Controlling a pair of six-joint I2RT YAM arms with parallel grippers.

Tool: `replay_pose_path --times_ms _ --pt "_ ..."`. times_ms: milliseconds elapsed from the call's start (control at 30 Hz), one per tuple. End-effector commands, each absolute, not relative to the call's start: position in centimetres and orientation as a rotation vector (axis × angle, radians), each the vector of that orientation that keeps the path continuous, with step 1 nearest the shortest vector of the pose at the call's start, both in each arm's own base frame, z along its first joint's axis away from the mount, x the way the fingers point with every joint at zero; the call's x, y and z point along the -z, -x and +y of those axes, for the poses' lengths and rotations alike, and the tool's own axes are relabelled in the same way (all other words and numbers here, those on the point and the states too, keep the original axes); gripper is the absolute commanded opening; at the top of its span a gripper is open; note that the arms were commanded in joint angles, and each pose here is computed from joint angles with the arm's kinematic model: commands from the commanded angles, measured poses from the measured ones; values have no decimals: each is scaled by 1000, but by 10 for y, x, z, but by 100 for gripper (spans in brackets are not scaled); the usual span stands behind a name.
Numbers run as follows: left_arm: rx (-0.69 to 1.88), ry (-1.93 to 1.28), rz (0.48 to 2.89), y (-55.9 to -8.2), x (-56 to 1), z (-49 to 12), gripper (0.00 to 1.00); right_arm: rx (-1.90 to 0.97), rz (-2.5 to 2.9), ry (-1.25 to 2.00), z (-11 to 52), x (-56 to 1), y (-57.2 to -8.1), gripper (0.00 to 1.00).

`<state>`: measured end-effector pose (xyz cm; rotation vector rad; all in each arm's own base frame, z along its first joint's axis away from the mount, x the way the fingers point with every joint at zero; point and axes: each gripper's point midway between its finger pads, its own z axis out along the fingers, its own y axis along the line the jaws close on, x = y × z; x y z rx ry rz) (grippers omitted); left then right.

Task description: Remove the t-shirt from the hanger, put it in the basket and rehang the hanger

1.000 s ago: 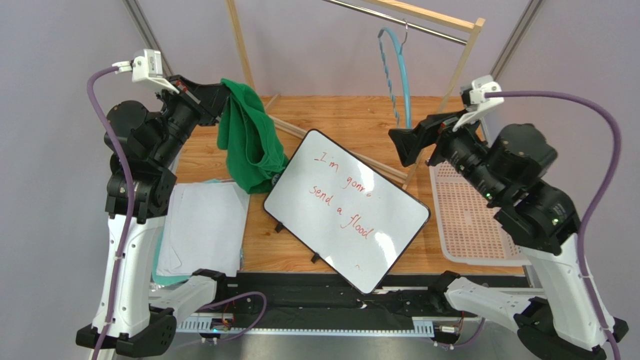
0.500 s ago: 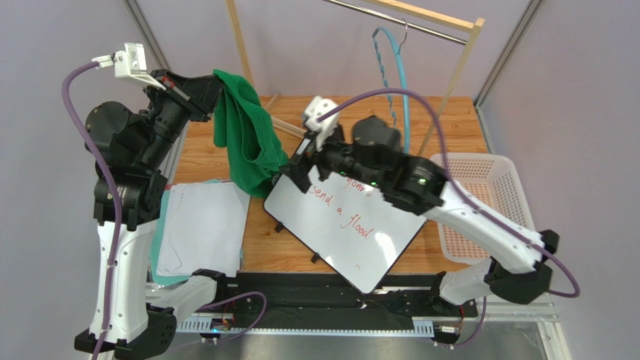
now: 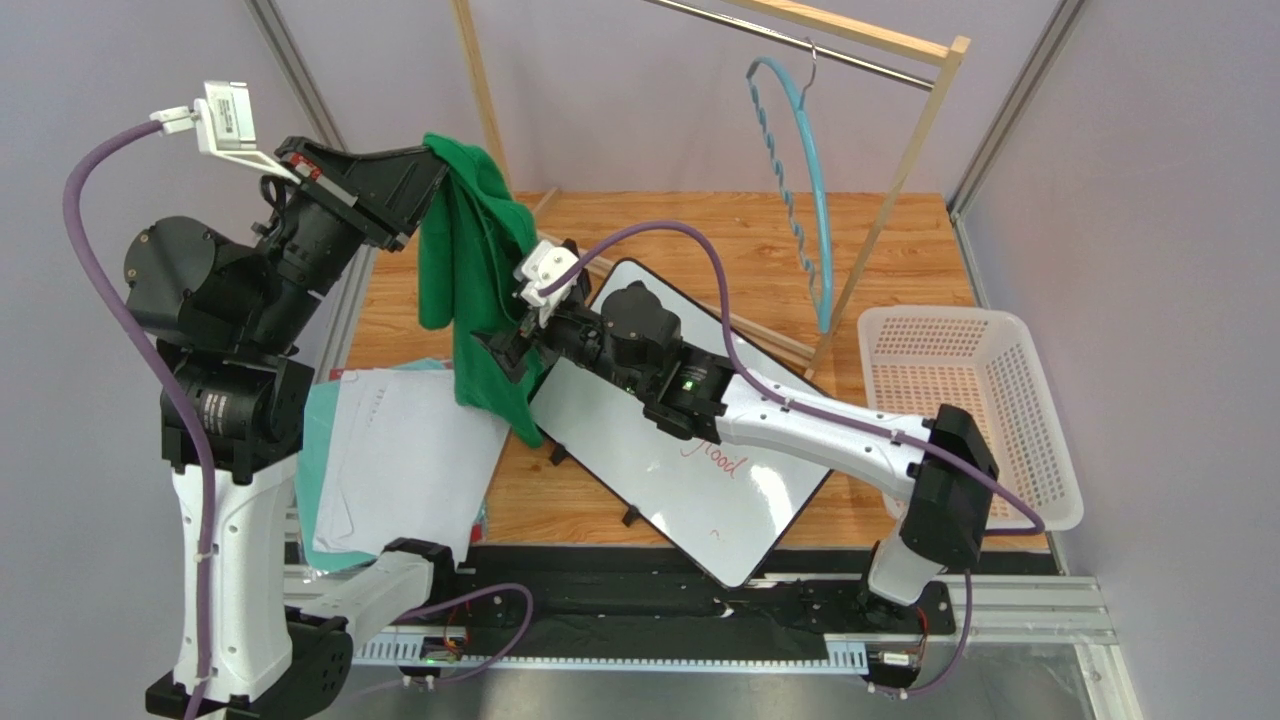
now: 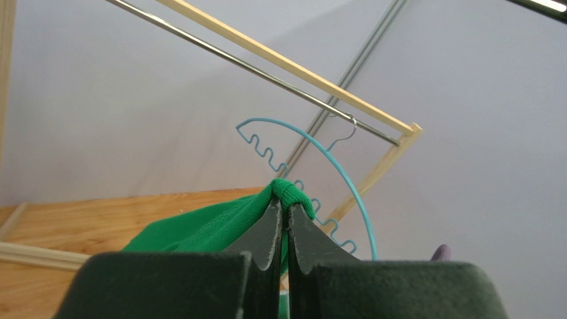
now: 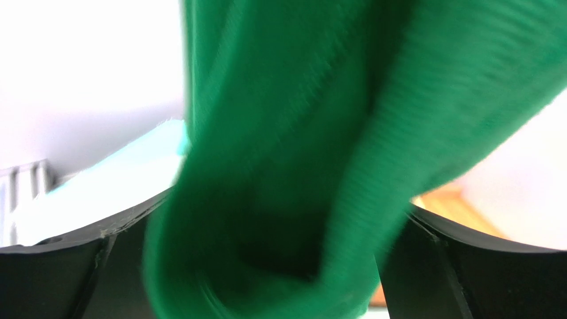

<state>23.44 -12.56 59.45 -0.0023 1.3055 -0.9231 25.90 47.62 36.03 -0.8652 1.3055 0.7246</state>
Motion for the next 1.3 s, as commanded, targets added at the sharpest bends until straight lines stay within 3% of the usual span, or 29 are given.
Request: replay_pose_path --times_ms 0,100,133,267,300,367,533,767,867,1033,1100,1267 --pt "1047 -35 1171 -195 -637 -130 0 -676 1164 676 487 -394 -273 100" --pt "1062 -23 1156 -186 -642 -128 0 -641 1187 632 491 -388 -280 85" --pt "1055 -26 1149 -183 -643 -127 0 -634 1184 622 491 -391 -281 72" --pt "990 -21 1125 -169 -648 -117 0 -650 1170 585 490 -397 -281 37" --pt "977 -18 1132 -167 -646 -115 0 -649 1167 587 491 -399 -281 15" --pt "944 -19 1122 -159 -644 -110 0 -651 1152 575 489 -414 -281 0" --pt "830 43 1192 -159 -602 -94 0 -640 1163 599 481 -436 -277 0" --pt "677 162 1297 -156 -523 -66 1 -644 1247 548 415 -473 -256 0" --pt "691 148 1387 -171 -482 -75 11 -633 1303 519 384 -482 -252 0" --pt "756 131 1560 -199 -424 -96 39 -627 1419 476 334 -485 -254 0" --pt "800 120 1592 -206 -410 -105 45 -591 1453 466 308 -485 -248 0" --pt "880 89 1650 -216 -385 -121 48 -551 1503 422 257 -480 -229 0"
